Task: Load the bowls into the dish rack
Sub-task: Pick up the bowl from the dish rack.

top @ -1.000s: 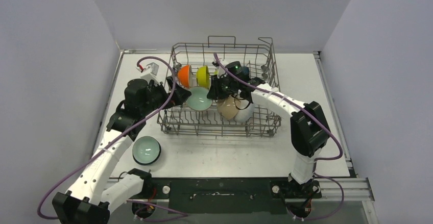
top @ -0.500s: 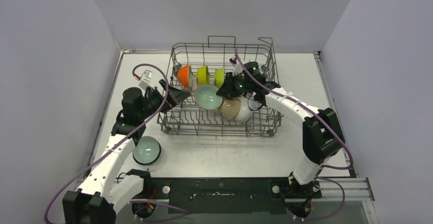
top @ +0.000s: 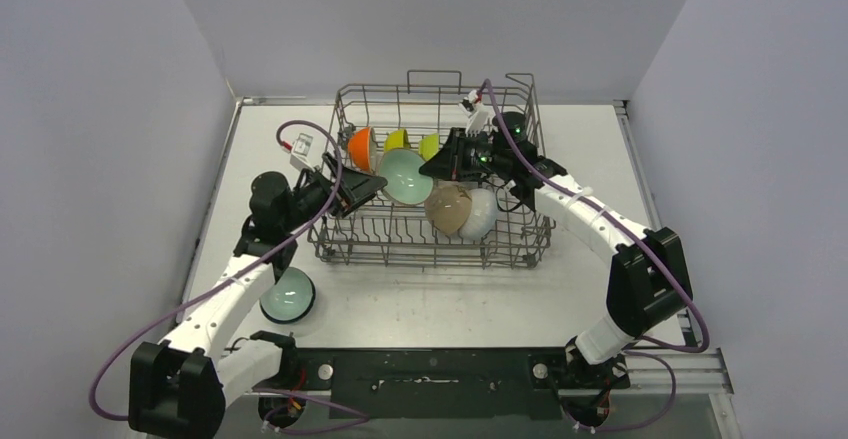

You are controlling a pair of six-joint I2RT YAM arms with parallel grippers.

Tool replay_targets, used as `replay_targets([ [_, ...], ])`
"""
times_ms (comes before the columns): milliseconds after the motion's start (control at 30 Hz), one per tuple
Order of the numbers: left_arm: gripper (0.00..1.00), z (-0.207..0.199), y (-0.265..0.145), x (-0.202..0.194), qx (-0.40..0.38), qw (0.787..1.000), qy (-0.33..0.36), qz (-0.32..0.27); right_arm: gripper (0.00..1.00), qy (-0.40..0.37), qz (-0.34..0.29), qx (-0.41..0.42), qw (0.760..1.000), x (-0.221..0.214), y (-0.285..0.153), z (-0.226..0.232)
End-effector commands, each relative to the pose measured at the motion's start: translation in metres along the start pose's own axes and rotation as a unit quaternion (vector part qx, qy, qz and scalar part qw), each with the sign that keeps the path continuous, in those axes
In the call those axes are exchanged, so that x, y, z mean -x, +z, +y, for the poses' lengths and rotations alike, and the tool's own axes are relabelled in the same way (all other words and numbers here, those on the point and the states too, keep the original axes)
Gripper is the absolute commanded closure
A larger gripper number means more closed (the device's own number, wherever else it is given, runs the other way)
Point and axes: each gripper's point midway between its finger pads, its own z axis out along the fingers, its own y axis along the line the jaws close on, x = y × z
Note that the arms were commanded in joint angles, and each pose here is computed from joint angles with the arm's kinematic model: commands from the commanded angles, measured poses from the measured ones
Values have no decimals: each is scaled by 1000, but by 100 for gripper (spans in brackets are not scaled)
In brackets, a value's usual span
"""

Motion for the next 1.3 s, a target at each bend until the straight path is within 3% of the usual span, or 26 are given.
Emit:
replay_targets([
  [0, 6, -23, 7, -1, -44, 999, 16, -2, 95, -43, -60, 93, 993, 45, -19, 64],
  [233, 7, -25, 17, 0, -48, 999, 18, -7, 95, -42, -54, 104, 992, 44, -18, 72],
  [500, 16, -38, 28, -2, -80, 997, 5, -5, 95, -40, -51, 110, 992, 40, -14, 75],
  [633, 27, -41, 30, -2, -86, 996, 4, -6, 95, -40, -49, 106, 992, 38, -12, 71],
  [767, 53, -42, 30, -2, -88, 996, 6, -5, 94, -40, -43, 95, 994, 34, -9, 64],
  [933, 81, -39, 33, -2, -80, 997, 9, -1, 72, -41, -38, 62, 997, 30, -5, 44],
  [1067, 90, -35, 38, 2, -50, 998, 32, 5, 36, -41, -38, 22, 998, 27, -5, 23],
  [1133, 100, -30, 42, 5, -26, 998, 50, 9, 22, -43, -42, -1, 998, 28, -7, 12],
  [1267, 100, -24, 48, 12, 29, 995, 95, 19, 6, -48, -40, -44, 997, 26, -14, -4],
])
